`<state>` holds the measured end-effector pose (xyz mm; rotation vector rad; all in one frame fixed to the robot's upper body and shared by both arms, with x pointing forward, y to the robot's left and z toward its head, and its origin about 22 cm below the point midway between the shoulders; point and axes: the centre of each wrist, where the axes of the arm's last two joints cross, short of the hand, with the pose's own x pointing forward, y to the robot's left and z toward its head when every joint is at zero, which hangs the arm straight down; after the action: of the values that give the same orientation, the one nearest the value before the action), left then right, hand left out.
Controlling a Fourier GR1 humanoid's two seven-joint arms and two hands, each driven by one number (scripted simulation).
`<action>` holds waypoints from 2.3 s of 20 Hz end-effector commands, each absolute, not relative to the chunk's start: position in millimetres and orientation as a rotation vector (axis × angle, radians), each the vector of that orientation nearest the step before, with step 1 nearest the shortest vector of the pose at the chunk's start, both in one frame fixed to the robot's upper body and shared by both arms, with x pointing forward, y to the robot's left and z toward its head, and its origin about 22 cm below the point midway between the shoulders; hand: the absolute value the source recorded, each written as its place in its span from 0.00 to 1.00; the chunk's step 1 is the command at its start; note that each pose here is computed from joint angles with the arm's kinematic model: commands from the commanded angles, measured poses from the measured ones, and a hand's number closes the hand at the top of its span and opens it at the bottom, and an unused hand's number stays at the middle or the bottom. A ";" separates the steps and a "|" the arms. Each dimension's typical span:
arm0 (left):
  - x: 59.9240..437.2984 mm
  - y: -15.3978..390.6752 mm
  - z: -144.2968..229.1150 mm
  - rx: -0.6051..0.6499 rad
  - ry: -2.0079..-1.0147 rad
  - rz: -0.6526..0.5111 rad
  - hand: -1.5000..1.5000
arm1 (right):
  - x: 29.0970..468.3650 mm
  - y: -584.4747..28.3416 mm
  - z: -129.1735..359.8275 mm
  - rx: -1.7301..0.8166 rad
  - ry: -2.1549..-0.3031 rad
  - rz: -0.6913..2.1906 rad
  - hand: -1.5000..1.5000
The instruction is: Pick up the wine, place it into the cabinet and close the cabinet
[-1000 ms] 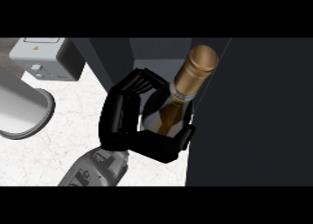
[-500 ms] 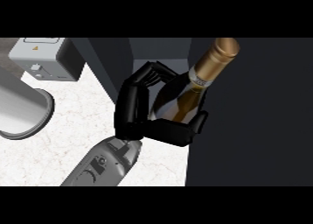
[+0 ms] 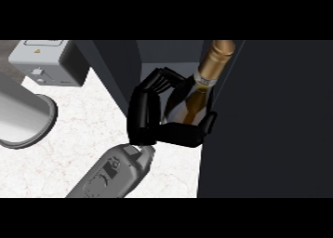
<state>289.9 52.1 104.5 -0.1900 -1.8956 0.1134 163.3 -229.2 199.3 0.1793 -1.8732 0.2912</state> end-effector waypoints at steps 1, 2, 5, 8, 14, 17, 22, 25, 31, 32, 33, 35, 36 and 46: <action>300.4 63.1 93.8 -0.190 -1.900 0.175 1.00 | 122.6 -230.5 213.6 0.249 -1.929 0.285 0.00; 297.1 54.3 82.7 -0.181 -1.874 0.142 1.00 | 145.1 -233.7 201.7 0.240 -1.937 0.299 0.00; 290.6 48.6 68.1 -0.147 -1.890 0.099 1.00 | 135.7 -234.5 215.7 0.224 -1.940 0.285 0.00; 297.6 43.7 64.8 -0.082 -1.894 0.059 1.00 | 122.1 -227.7 213.4 0.235 -1.936 0.292 0.00; 303.0 54.6 61.3 -0.015 -1.923 0.058 1.00 | 136.9 -229.4 212.4 0.235 -1.907 0.302 0.00; 326.1 81.5 25.4 0.011 -1.924 0.046 1.00 | 148.0 -237.8 214.3 0.259 -1.931 0.313 0.00; 331.0 71.4 39.4 0.014 -1.927 0.100 1.00 | 144.9 -232.1 220.7 0.239 -1.942 0.295 0.00; 343.3 97.6 24.6 0.040 -1.925 0.129 1.00 | 122.2 -228.0 212.6 0.254 -1.929 0.287 0.00; 352.9 102.5 27.7 -0.003 -1.881 0.105 1.00 | 124.3 -228.3 213.6 0.256 -1.941 0.276 0.00; 364.9 90.7 35.4 -0.004 -1.882 0.124 1.00 | 120.4 -228.8 214.8 0.253 -1.938 0.300 0.00; 365.5 88.0 39.3 -0.002 -1.885 0.095 1.00 | 139.4 -236.5 207.1 0.247 -1.929 0.256 0.00; 371.0 109.6 39.7 -0.008 -1.869 0.116 1.00 | 128.9 -234.1 214.2 0.255 -1.921 0.291 0.00; 362.4 93.2 33.4 -0.041 -1.841 0.122 1.00 | 130.7 -230.1 204.8 0.259 -1.913 0.297 0.00; 392.4 97.2 23.1 0.049 -1.828 0.104 1.00 | 146.1 -228.0 216.8 0.270 -1.910 0.268 0.00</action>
<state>389.4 93.1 32.2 0.0354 -1.8411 0.0955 164.7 -227.3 197.7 0.2013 -1.8736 0.2819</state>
